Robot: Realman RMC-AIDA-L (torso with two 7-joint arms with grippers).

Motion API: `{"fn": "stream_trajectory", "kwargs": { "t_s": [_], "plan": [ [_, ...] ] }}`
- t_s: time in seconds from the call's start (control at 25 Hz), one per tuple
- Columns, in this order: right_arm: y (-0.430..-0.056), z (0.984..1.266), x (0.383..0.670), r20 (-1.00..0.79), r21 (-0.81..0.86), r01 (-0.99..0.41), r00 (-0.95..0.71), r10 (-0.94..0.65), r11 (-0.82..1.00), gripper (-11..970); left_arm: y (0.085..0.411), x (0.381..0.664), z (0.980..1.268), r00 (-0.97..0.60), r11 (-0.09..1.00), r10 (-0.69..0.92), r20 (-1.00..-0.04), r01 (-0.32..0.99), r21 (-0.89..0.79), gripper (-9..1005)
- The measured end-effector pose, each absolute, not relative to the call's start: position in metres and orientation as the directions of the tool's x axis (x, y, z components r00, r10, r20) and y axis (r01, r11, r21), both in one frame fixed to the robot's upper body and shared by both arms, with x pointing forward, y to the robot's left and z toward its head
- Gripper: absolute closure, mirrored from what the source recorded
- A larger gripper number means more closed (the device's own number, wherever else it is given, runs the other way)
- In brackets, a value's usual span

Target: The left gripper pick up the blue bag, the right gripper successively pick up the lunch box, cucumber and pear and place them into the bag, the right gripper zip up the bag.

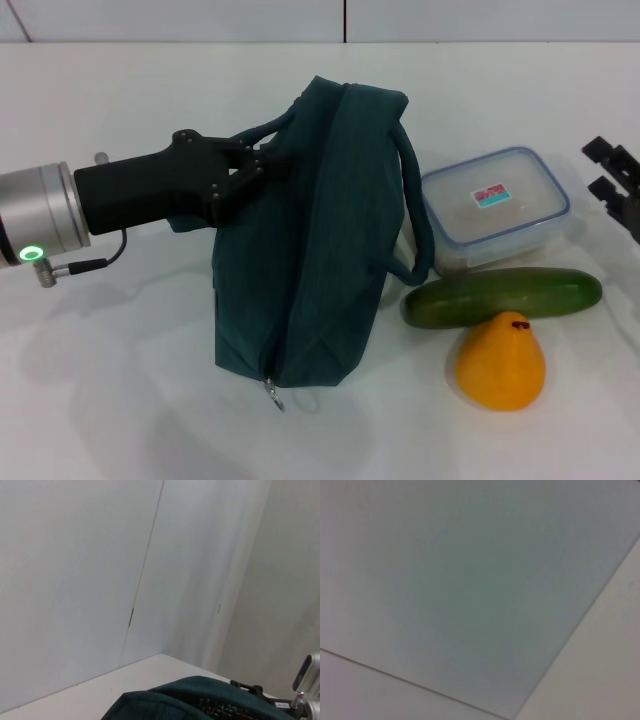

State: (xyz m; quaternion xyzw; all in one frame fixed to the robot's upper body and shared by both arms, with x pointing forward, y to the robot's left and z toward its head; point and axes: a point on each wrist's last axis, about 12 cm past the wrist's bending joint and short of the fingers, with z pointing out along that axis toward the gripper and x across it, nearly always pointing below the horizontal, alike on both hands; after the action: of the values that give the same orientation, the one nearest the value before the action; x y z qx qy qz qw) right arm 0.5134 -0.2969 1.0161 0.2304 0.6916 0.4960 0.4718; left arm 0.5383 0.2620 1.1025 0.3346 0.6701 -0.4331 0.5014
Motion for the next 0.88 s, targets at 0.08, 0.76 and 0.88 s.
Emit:
{"fn": "stream_trajectory", "kwargs": {
  "t_s": [0.08, 0.76, 0.88],
  "plan": [
    [-0.294, 1.015, 0.517, -0.405, 0.91, -0.127, -0.472, 0.783, 0.394, 95, 0.262, 0.538, 1.102, -0.274, 0.401, 0.015, -0.962, 0.883, -0.246, 955],
    [-0.271, 1.029, 0.541, -0.359, 0.931, -0.153, -0.562, 0.746, 0.332, 107, 0.262, 0.537, 1.101, -0.272, 0.401, 0.013, -0.962, 0.883, -0.244, 955],
    [-0.271, 1.029, 0.541, -0.358, 0.931, -0.153, -0.562, 0.746, 0.331, 109, 0.261, 0.536, 1.099, -0.276, 0.4, 0.011, -0.961, 0.882, -0.249, 955]
  ]
}}
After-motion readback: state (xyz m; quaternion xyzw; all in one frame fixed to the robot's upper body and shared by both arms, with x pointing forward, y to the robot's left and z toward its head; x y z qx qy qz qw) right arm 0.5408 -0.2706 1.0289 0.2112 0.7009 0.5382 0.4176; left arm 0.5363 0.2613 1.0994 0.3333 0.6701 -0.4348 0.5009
